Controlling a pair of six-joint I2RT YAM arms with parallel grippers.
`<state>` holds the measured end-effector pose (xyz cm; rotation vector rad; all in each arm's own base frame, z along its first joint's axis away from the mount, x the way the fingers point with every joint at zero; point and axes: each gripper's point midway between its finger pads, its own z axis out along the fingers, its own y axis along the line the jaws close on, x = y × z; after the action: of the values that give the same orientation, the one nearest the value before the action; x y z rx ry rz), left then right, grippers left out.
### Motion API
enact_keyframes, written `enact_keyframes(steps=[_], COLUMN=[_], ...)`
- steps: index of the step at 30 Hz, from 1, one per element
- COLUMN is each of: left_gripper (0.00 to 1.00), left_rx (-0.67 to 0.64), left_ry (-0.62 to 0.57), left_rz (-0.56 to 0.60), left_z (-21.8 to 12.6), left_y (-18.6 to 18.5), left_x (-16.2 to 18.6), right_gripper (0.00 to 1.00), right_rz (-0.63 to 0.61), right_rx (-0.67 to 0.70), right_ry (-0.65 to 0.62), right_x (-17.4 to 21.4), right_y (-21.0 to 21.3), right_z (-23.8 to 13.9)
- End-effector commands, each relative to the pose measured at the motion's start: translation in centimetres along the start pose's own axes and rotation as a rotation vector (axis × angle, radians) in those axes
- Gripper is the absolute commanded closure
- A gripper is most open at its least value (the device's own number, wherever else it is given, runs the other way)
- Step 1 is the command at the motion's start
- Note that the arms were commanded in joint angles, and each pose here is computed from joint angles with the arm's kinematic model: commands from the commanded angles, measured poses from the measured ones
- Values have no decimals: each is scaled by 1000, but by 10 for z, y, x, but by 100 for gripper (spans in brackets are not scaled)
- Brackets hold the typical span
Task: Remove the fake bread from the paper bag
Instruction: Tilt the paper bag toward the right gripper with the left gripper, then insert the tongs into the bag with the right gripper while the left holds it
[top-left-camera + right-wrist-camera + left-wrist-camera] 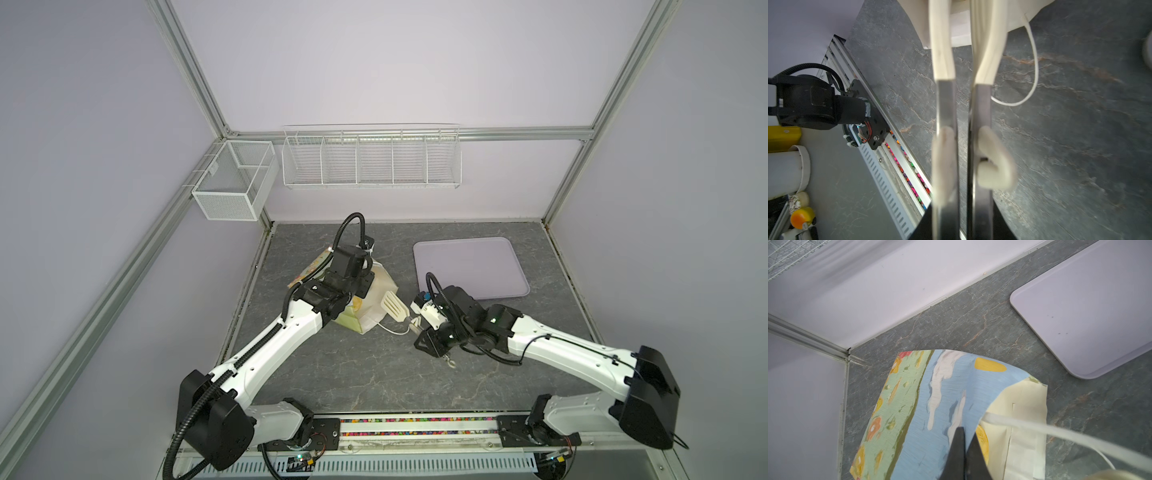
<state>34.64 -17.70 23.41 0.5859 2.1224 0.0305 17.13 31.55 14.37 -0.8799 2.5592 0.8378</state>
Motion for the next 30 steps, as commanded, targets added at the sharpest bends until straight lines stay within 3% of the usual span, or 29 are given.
enact_keyframes(steps=[1, 14, 21, 30], left_gripper=[100, 100, 100, 100], left_rx=[73, 150, 173, 215], left_ry=[-47, -55, -69, -75], left_rz=[-66, -105, -129, -146], left_z=[-12, -22, -29, -33], left_y=[-10, -20, -21, -27], left_x=[-13, -18, -27, -29], right_gripper=[65, 54, 54, 54], right_rz=[7, 123, 213, 255], right_rx=[-76, -30, 114, 115], right_ry=[-64, 20, 2, 24], right_x=[-31, -35, -41, -49], right_y=[23, 13, -15, -20], right_z=[0, 30, 26, 36])
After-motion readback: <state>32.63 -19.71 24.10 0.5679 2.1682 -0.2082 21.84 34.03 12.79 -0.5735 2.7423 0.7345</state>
